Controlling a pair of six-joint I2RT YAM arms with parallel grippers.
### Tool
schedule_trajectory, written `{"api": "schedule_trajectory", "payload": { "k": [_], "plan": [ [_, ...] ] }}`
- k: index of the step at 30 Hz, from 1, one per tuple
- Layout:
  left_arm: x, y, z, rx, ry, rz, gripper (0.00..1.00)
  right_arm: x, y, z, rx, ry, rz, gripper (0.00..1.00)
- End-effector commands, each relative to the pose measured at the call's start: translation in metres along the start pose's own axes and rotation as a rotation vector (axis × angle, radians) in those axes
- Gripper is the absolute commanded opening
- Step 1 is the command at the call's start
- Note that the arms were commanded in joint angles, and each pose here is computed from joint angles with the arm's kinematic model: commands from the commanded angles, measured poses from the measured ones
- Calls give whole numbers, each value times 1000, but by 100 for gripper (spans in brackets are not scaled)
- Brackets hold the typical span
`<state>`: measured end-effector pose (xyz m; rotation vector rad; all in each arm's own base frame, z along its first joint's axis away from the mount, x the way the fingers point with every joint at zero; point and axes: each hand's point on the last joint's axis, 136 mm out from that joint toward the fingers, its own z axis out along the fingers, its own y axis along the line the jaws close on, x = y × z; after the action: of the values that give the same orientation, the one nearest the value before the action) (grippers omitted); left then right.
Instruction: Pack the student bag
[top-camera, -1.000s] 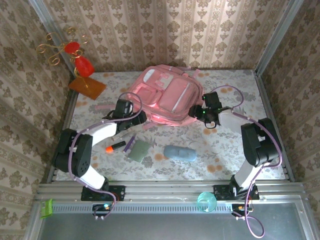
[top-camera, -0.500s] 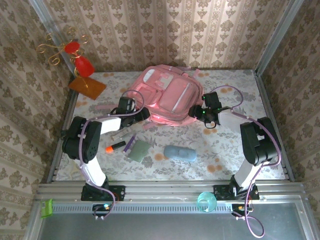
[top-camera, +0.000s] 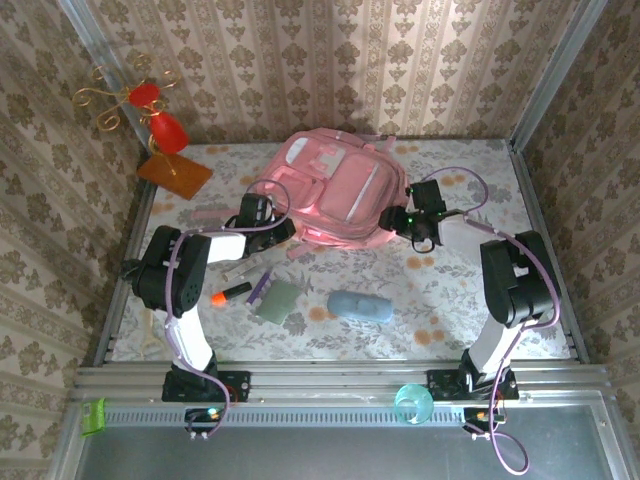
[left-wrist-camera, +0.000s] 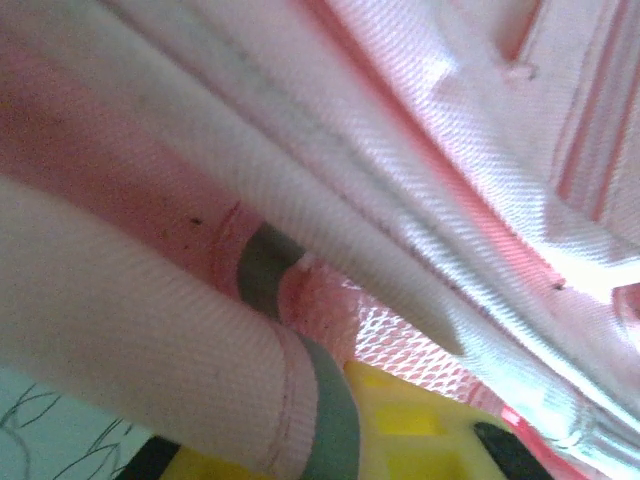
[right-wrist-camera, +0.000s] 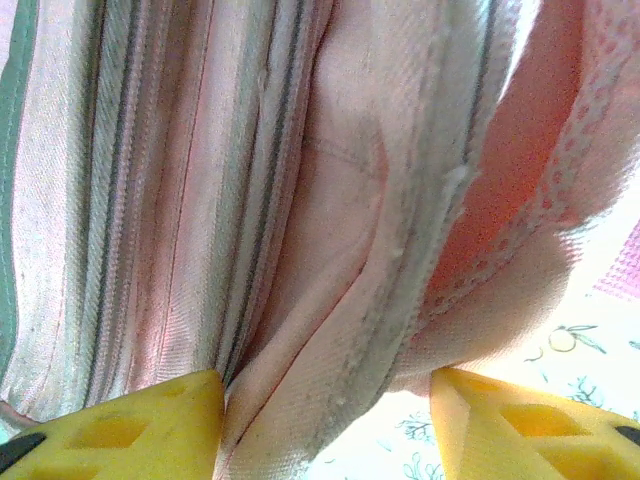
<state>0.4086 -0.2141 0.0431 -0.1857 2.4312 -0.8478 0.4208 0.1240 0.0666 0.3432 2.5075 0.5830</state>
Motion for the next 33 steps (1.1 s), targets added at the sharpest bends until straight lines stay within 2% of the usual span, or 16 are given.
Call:
{"api": "schedule_trajectory", "payload": {
  "k": [1,4,8,15,18,22,29,33],
  "plan": [
    [-2,-12,-8,57,-17,-30,2,-9,1,-16,15,-19,-59,60],
    [-6,-32,-20,116,-34,-69,0,-9,11,-38,-6,-52,-107,61],
    [-8,-61,-35,179,-33,-100,0,8,33,-62,-65,-82,-208,62],
    [-9,-97,-53,238,-9,-104,0,74,117,-89,-292,-127,-502,64],
    [-14,-105,-59,249,-14,-94,0,104,142,-80,-343,-142,-560,63],
    [-5,-119,-60,264,11,-65,0,124,156,-48,-291,-194,-624,57],
    [-9,-128,-67,279,14,-41,0,125,170,7,-178,-314,-657,47],
    [-9,-129,-68,283,16,-36,0,119,163,26,-119,-357,-639,47]
  ]
}}
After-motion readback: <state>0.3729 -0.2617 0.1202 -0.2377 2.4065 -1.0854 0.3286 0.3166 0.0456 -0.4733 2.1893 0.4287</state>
